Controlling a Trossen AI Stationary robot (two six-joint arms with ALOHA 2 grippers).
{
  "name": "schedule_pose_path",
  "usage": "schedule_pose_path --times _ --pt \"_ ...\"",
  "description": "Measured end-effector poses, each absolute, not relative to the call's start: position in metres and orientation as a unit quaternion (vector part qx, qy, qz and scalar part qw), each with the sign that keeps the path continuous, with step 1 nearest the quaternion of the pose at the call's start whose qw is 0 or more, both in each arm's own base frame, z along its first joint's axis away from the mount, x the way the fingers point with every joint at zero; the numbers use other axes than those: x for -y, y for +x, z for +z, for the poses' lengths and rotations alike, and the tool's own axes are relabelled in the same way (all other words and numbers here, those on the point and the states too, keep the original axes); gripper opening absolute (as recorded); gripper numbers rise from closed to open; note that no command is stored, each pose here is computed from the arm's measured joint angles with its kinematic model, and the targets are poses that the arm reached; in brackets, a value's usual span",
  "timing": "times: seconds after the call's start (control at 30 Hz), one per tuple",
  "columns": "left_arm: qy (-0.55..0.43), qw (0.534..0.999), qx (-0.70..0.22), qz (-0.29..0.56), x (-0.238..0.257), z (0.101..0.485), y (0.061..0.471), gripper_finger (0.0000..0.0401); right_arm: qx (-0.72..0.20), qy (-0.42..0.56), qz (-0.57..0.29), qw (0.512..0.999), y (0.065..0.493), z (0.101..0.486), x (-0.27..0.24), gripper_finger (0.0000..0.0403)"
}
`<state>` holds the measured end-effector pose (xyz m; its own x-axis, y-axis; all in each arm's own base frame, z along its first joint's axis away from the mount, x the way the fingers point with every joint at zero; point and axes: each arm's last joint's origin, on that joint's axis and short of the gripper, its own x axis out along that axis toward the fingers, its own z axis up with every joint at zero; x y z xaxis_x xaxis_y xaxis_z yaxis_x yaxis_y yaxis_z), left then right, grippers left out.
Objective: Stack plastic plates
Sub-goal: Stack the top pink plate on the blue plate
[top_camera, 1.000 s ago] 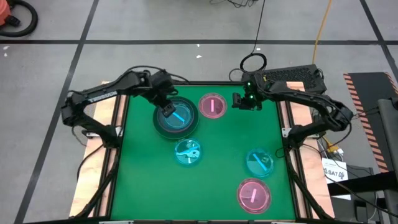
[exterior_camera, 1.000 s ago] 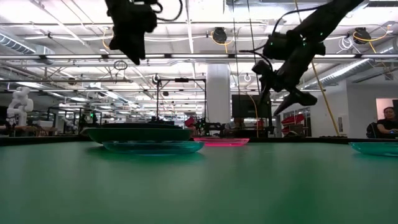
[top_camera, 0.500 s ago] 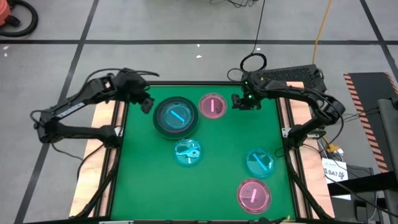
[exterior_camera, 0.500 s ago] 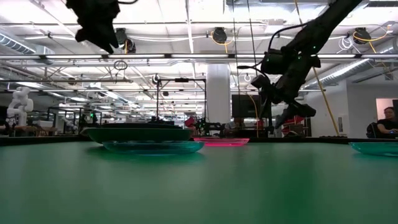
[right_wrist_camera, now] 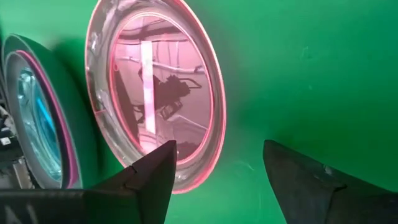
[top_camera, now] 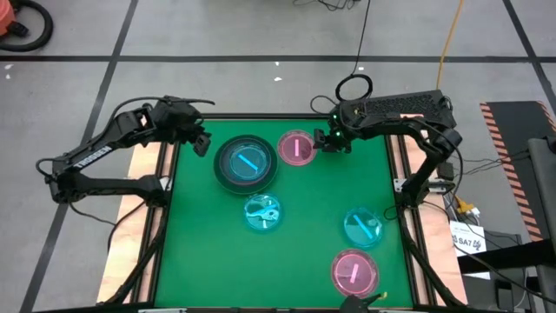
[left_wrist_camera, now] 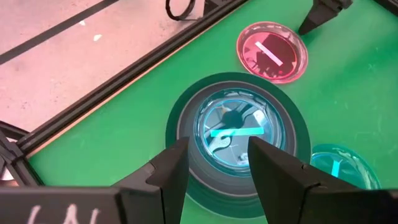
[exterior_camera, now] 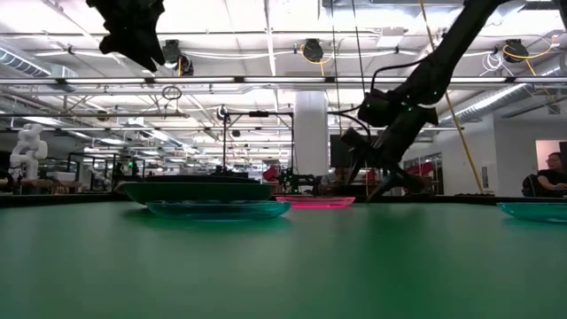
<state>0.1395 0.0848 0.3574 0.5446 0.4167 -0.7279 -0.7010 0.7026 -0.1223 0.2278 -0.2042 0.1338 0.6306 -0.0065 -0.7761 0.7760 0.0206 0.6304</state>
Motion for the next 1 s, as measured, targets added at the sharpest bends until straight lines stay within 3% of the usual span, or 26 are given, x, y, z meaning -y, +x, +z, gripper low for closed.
schedule_pose_path --times 0.13,0.33,0.73,1.0 --pt "-0.203 0.855 -0.350 0.326 -0.085 0.357 0.139 0.0170 -0.303 0.629 -0.300 0.650 0.232 0.127 0.206 0.0219" --pt "-0.189 0.857 -0.355 0.323 -0.085 0.357 0.139 0.0170 -0.301 0.632 -0.300 0.648 0.236 0.120 0.207 0.0169" --pt "-0.171 0.856 -0.358 0.331 -0.086 0.357 0.139 0.0170 -0.313 0.614 -0.309 0.656 0.235 0.116 0.207 0.0014" --pt "-0.160 0.857 -0.361 0.332 -0.086 0.357 0.139 0.0170 -0.312 0.625 -0.280 0.659 0.237 0.117 0.205 0.0004"
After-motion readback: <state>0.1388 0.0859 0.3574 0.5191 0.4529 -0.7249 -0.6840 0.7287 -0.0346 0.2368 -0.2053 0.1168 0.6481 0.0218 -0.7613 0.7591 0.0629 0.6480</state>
